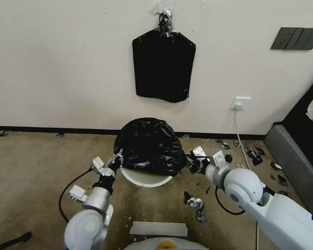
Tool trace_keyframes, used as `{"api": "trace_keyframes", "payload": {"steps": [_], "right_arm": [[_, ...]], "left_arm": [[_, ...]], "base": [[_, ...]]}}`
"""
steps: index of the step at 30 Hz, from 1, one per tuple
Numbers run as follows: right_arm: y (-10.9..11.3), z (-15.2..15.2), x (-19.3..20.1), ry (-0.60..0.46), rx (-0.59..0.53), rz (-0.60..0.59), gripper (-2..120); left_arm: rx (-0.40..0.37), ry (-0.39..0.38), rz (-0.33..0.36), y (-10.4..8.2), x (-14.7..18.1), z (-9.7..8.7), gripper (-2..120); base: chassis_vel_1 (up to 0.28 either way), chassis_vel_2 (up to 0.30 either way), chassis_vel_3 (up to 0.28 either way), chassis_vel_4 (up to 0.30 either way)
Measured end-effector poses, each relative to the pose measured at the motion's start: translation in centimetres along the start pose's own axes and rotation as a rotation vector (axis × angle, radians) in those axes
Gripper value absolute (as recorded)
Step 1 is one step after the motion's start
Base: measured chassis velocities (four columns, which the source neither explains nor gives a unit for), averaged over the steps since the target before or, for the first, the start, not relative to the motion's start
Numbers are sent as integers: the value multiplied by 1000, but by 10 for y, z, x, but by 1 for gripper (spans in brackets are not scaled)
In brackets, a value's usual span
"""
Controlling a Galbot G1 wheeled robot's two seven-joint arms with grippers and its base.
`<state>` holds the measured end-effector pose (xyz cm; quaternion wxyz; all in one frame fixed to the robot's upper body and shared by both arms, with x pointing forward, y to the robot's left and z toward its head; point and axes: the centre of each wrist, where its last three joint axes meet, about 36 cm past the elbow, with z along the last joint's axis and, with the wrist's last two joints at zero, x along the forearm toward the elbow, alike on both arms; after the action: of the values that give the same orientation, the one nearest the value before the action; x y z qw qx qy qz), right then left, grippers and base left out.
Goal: Place a trash bag onto the trash bin.
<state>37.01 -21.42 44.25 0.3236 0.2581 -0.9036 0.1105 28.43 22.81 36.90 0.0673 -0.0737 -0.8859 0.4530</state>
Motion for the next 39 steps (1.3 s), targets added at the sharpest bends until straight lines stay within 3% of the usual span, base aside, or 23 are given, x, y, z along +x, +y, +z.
{"api": "trace_keyframes", "payload": {"steps": [2, 5, 7, 9, 13, 21, 39], "right_arm": [[0, -1, 0, -16, -1, 6, 55], [1, -3, -1, -69, 1, 37, 70], [2, -6, 0, -89, -2, 44, 73], [4, -10, 3, -119, -12, 43, 85], [7, -14, 7, -147, -24, 44, 97], [11, -17, 17, -187, -18, 71, 100], [6, -22, 35, -231, -36, 101, 100]], "left_arm": [[-17, 9, -9, 0, 0, 1, 6], [-115, 49, -67, 2, 3, 1, 5], [-146, 59, -89, 2, 3, 2, 4], [-191, 76, -132, 4, 3, 2, 4], [-220, 87, -164, 5, 2, 2, 4], [-265, 95, -190, 5, 2, 3, 4], [-282, 103, -213, 11, 3, 8, 4]], "base": [[0, 0, 0, 0], [0, 0, 0, 0], [0, 0, 0, 0], [0, 0, 0, 0], [0, 0, 0, 0], [0, 0, 0, 0], [0, 0, 0, 0]]}}
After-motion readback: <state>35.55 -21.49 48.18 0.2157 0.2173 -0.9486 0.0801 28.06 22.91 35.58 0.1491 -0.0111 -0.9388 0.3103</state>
